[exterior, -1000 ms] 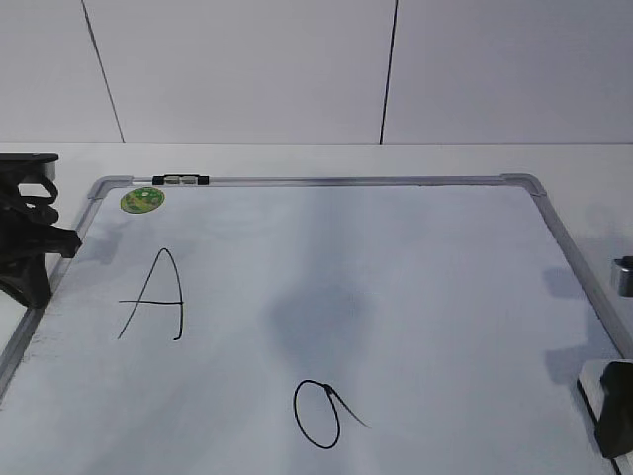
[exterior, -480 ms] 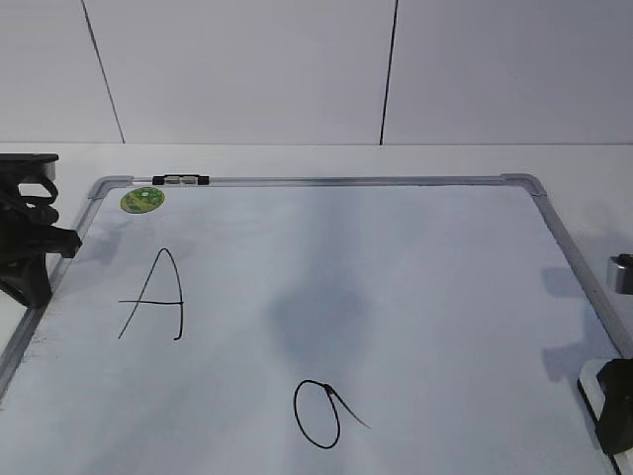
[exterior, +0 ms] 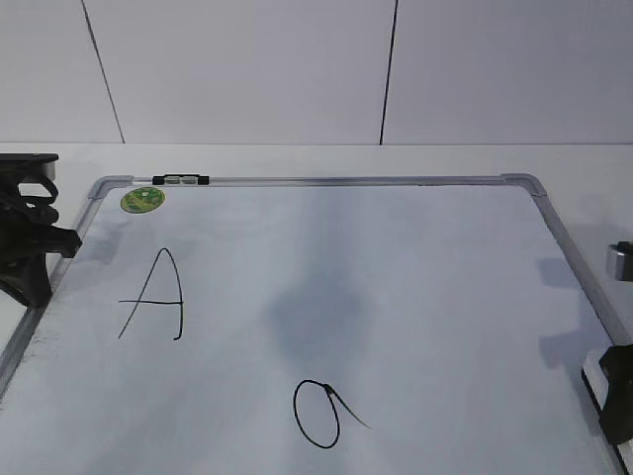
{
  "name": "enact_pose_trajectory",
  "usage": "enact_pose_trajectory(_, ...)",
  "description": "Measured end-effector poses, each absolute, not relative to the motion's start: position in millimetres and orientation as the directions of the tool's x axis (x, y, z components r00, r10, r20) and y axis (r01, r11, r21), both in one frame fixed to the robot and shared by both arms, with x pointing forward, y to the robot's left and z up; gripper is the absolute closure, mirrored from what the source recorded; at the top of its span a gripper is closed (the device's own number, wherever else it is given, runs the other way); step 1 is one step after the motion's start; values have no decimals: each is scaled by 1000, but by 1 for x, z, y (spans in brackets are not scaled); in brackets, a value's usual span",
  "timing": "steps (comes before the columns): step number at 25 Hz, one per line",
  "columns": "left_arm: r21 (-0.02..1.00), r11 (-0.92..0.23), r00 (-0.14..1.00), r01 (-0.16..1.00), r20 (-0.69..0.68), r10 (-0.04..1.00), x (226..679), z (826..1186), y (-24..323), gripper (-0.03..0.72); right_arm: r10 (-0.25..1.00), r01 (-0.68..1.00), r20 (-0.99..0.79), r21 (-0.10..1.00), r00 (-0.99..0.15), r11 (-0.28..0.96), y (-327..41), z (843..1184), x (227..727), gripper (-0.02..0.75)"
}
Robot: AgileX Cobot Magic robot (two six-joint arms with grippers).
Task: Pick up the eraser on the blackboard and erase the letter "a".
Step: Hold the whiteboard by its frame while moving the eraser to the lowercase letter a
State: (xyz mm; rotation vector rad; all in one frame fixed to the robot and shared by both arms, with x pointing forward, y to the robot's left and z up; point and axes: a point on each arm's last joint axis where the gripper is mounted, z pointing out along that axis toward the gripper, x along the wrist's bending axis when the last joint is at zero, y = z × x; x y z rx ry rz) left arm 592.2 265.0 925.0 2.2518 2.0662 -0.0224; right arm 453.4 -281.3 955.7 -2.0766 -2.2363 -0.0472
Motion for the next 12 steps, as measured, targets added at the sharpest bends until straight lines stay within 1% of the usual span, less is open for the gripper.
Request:
enact_pose_trajectory(5, 53, -84, 87, 995, -68, 994, 592, 925, 265, 663, 993, 996, 89, -42, -75, 79, -281, 964, 458, 186)
enact_pose_trajectory(12, 53, -84, 87, 995, -68, 994, 592, 925, 265, 663, 993, 995, 90, -51, -75, 80, -281, 965, 458, 187)
